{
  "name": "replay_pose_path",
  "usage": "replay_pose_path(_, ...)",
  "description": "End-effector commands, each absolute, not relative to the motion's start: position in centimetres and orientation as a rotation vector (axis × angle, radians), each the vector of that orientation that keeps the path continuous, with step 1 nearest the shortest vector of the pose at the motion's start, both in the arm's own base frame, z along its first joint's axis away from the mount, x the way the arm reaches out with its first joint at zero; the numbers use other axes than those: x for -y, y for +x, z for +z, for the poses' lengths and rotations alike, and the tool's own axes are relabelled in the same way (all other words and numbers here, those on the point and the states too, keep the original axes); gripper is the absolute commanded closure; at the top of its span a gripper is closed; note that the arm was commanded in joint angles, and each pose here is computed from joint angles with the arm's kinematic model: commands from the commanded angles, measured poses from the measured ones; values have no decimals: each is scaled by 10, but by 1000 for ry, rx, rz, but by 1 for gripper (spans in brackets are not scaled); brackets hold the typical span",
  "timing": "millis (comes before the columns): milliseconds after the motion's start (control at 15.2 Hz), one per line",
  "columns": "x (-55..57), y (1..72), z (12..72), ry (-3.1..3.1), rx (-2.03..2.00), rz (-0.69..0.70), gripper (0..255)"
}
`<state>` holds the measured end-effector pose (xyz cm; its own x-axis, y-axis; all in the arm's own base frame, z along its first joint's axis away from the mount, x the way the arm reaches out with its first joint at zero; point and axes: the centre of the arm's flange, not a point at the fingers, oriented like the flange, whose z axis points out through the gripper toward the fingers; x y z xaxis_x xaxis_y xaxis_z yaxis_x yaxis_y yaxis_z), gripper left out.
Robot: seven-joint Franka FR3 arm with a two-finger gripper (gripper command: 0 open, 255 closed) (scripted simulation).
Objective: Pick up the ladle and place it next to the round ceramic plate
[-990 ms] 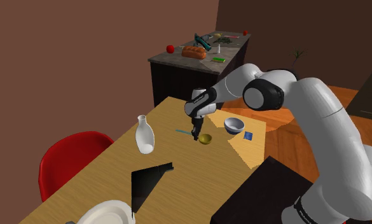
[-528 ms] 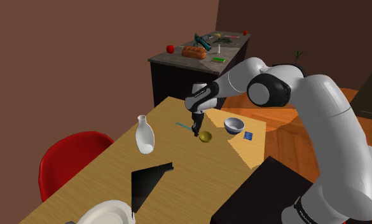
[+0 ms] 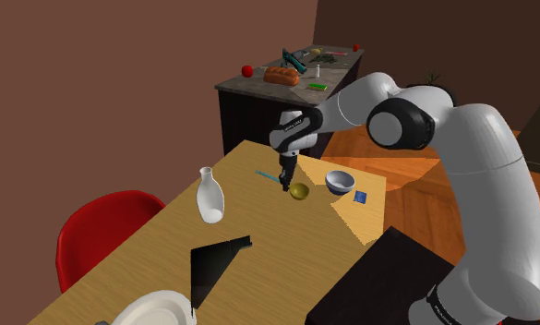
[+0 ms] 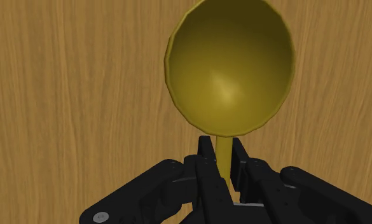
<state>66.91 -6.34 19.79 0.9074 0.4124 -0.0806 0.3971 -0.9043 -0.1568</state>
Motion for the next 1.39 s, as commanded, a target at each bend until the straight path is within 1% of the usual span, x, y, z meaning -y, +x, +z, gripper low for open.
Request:
replay_pose_path(0, 63, 670, 208, -2934, 625, 169, 255)
replay_pose_path(330, 63, 670, 233, -2934, 625, 169, 255)
replay_pose_path(1320, -88, 542, 233, -2934, 625, 169, 255)
